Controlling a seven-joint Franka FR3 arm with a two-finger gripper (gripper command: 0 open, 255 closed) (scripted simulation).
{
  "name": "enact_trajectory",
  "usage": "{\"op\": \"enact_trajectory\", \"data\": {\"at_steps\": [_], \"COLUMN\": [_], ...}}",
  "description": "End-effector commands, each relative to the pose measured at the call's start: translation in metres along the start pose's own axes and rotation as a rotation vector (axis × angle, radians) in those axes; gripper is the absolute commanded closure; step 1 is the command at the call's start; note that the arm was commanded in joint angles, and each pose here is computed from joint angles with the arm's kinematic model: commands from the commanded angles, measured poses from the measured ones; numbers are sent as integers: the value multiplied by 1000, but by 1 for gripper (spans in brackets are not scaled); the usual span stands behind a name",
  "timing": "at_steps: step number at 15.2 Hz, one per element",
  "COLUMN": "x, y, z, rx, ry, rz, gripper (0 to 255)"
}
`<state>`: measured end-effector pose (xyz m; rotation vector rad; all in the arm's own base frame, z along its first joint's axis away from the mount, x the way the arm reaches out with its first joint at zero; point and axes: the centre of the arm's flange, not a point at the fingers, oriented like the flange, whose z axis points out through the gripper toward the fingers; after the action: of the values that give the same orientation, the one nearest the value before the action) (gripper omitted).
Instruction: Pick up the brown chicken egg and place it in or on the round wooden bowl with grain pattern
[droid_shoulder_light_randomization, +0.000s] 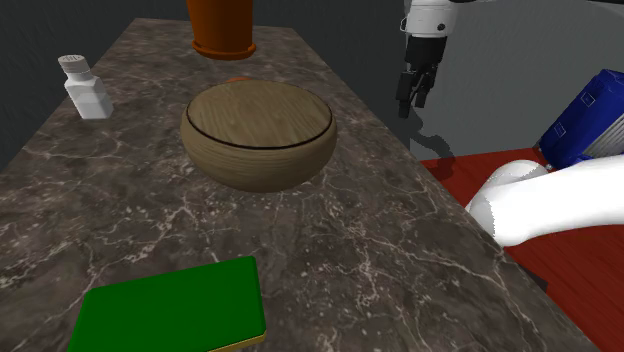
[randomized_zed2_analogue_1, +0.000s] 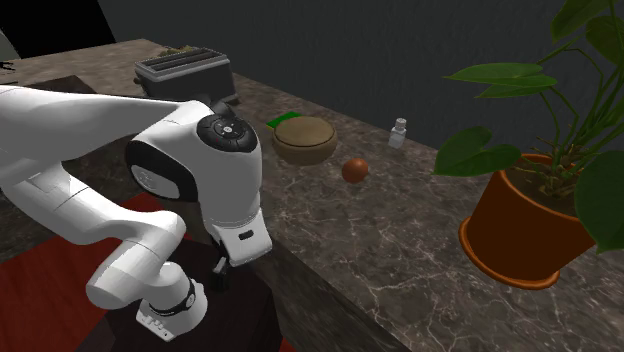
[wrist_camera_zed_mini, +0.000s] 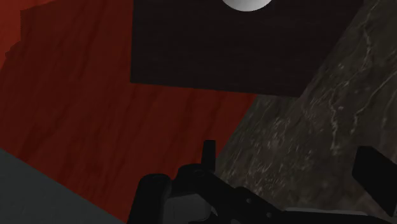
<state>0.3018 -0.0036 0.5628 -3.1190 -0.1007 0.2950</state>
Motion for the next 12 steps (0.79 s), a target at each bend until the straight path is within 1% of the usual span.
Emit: {"op": "enact_trajectory", "data": {"at_steps": [1,12], "x": [0,87], "y": [0,-86], "z": [0,-24], "rx": [0,92], "ry": [0,95], "rz": [0,-239], "gripper": [0,0]}}
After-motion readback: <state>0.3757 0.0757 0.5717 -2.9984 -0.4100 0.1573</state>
